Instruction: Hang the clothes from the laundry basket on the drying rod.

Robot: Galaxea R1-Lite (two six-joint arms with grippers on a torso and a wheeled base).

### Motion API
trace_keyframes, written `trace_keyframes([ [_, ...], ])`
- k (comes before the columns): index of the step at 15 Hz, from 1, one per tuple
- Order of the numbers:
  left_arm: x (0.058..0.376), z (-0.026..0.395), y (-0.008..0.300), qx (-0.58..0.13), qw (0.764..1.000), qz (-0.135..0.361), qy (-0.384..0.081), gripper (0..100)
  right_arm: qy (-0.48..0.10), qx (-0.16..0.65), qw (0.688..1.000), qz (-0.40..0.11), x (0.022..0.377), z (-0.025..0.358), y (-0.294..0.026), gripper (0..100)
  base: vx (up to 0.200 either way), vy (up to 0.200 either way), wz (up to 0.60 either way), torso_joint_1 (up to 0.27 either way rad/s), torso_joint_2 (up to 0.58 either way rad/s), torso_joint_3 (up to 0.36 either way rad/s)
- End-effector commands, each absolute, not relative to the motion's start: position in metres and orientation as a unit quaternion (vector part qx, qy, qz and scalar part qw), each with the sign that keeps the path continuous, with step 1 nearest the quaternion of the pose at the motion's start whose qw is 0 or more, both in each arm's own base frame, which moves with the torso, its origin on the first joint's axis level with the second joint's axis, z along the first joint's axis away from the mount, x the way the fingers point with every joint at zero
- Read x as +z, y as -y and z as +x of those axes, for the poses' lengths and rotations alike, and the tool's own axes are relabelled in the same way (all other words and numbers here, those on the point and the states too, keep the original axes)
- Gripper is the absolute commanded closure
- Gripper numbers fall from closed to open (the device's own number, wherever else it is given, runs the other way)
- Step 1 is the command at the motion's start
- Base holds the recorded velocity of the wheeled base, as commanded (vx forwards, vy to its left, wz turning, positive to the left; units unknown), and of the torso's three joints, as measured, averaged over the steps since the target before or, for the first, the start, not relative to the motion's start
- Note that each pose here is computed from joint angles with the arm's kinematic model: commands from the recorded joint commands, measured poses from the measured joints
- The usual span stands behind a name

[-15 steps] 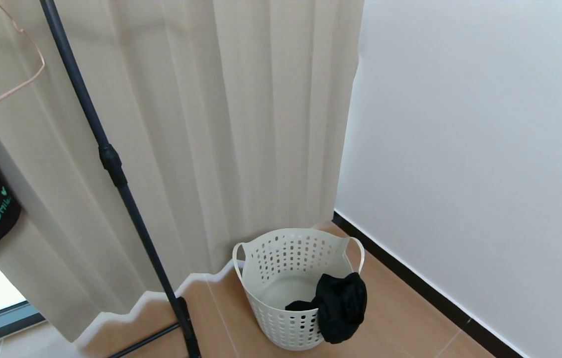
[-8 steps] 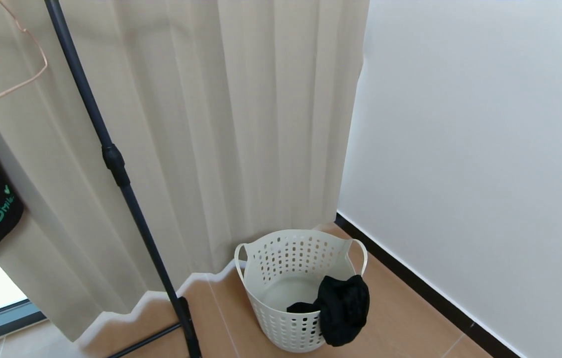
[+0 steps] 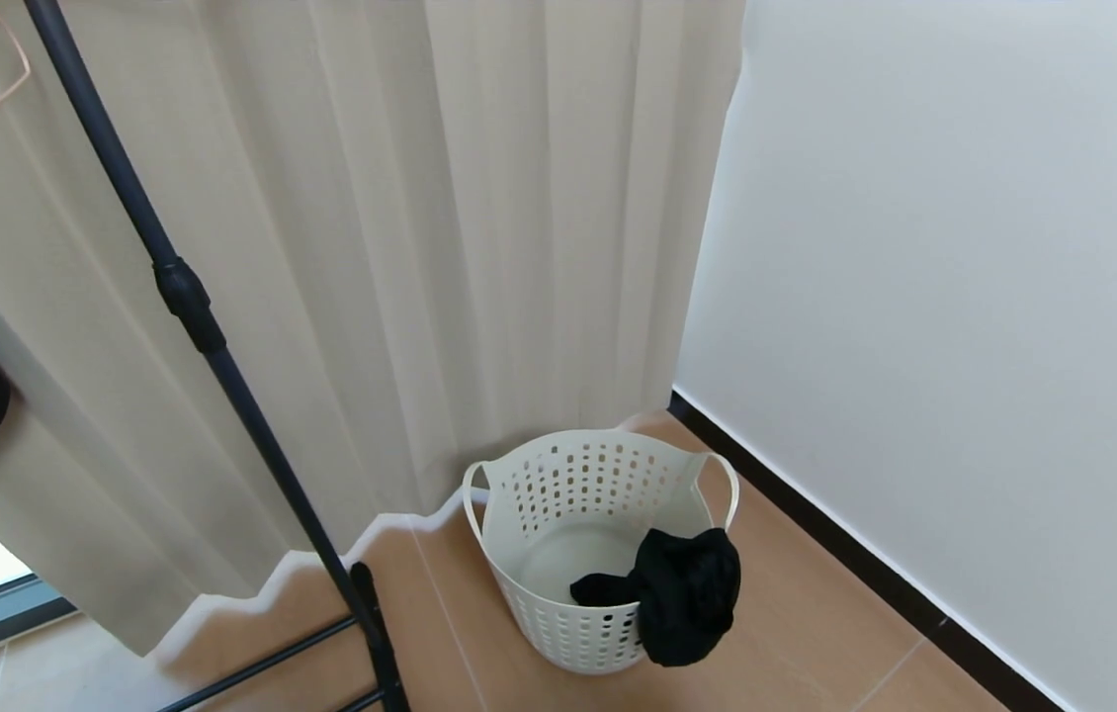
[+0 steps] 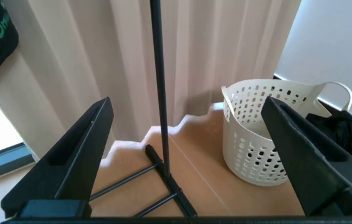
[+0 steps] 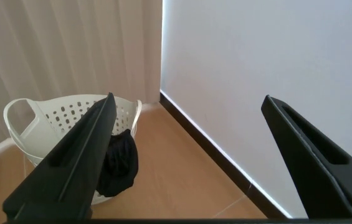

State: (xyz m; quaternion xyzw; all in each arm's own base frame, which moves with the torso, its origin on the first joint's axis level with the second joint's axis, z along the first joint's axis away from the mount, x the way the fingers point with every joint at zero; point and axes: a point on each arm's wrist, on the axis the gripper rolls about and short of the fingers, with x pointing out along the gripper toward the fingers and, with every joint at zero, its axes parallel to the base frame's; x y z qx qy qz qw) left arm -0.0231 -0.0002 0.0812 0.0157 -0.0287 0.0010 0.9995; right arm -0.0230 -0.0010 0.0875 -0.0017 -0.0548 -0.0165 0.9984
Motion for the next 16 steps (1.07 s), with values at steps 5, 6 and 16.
trace_keyframes([
  [5,0.0813,-0.0230,0.0002,0.000,0.999,0.016,0.028,0,0.054,-0.016,0.998,-0.002,0.0876,-0.0228,0.0010,0,0.000,0.000,0.00,0.002,0.00,-0.196],
  [6,0.0813,-0.0230,0.0002,0.000,0.999,0.016,0.028,0,0.054,-0.016,0.998,-0.002,0.0876,-0.0228,0.0010,0,0.000,0.000,0.00,0.012,-0.01,-0.193],
  [16,0.0811,-0.0230,0.0001,-0.001,0.999,0.016,0.028,0,0.054,-0.017,0.998,0.000,0.0876,-0.0228,0.0010,0,0.000,0.000,0.00,0.000,0.00,-0.199],
])
